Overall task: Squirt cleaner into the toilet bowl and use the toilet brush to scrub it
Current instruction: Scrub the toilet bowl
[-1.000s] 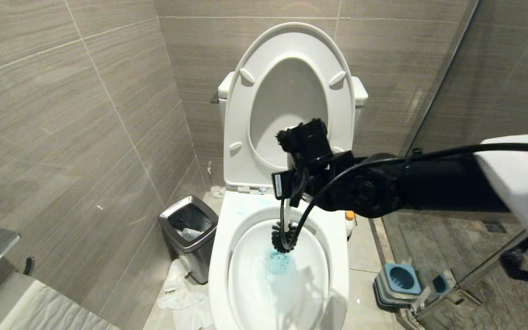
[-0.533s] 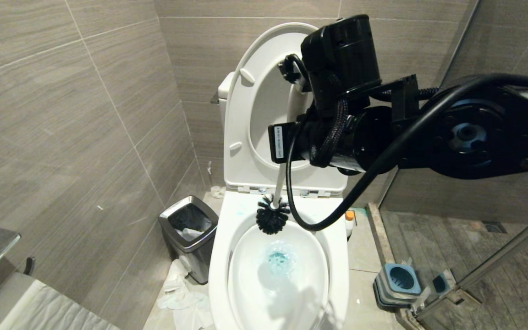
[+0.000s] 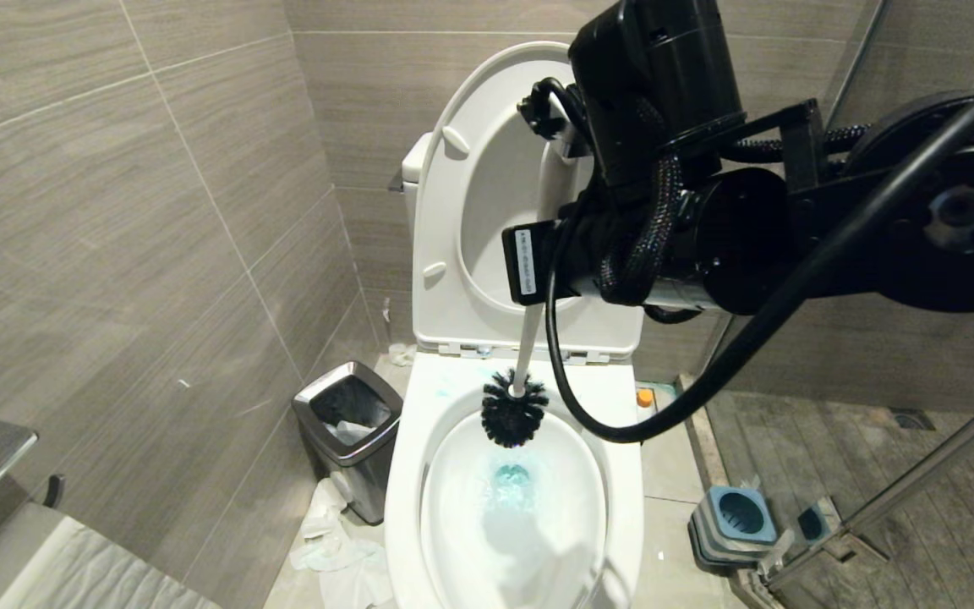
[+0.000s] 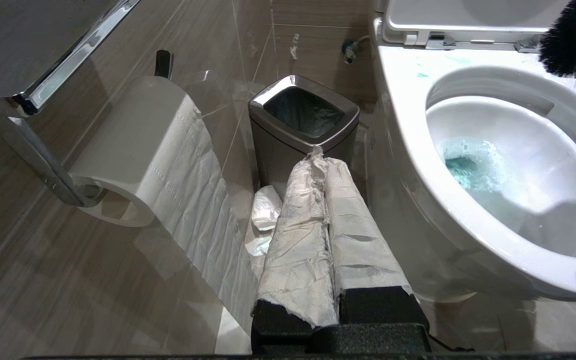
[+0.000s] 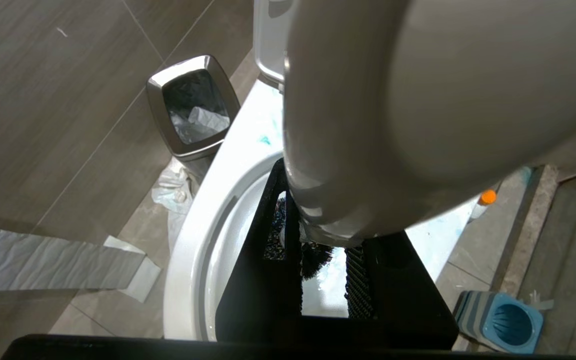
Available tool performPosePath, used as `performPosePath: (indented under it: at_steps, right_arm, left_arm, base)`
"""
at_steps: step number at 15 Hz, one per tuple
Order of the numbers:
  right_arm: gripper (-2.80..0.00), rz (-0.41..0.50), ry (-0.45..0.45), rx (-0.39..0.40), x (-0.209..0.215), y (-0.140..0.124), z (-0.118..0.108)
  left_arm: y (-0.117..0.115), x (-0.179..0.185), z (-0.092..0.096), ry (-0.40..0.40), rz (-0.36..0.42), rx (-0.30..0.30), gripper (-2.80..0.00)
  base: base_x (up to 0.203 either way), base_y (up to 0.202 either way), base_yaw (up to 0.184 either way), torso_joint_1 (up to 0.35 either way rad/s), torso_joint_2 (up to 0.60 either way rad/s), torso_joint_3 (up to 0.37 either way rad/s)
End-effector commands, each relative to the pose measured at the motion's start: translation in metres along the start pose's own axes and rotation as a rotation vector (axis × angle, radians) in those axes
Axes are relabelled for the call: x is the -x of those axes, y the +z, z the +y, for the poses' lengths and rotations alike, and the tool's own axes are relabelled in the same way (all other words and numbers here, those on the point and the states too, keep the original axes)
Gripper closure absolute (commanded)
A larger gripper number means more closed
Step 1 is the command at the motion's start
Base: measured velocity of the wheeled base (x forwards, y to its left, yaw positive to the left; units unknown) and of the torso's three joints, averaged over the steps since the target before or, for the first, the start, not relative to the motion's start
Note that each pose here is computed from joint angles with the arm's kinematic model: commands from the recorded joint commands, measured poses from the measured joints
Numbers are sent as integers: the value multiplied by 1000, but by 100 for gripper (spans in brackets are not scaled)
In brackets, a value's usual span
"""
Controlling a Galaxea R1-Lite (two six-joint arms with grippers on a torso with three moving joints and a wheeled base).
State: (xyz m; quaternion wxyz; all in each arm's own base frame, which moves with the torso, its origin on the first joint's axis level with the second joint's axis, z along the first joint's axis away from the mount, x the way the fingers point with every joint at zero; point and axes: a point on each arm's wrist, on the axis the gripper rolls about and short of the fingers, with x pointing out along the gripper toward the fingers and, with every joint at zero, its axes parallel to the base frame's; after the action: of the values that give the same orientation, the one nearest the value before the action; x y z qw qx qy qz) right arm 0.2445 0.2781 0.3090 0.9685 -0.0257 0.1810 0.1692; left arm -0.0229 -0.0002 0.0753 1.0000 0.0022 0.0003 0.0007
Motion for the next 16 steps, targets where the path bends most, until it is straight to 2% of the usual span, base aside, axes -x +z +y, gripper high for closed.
performPosePath:
  at_steps: [1,4,7,10,13,16]
  right_arm:
    - [0,2,-2,-1,4,1,-2]
    - [0,54,-25,-59,-9,-15,2]
    - [0,101,-38,-52,-13,-31,6]
    - [0,69,-31,-79,-7,-22,4]
    - [0,47,-63,-103,-4,-13,-13]
    - [0,25,-128,-139,-3,-2,-43]
  left_arm:
    - [0,0,0,0,3,0,0]
    - [0,0,0,0,3,0,0]
    - [0,0,0,0,3,0,0]
    - [0,0,0,0,3,0,0]
    - [0,0,0,0,3,0,0]
    - [0,0,0,0,3,0,0]
  base:
    - [0,0,0,0,0,0]
    - [0,0,0,0,0,0]
    - [0,0,0,0,0,0]
    - [0,0,0,0,0,0]
    - [0,0,0,0,0,0]
    - [0,0,0,0,0,0]
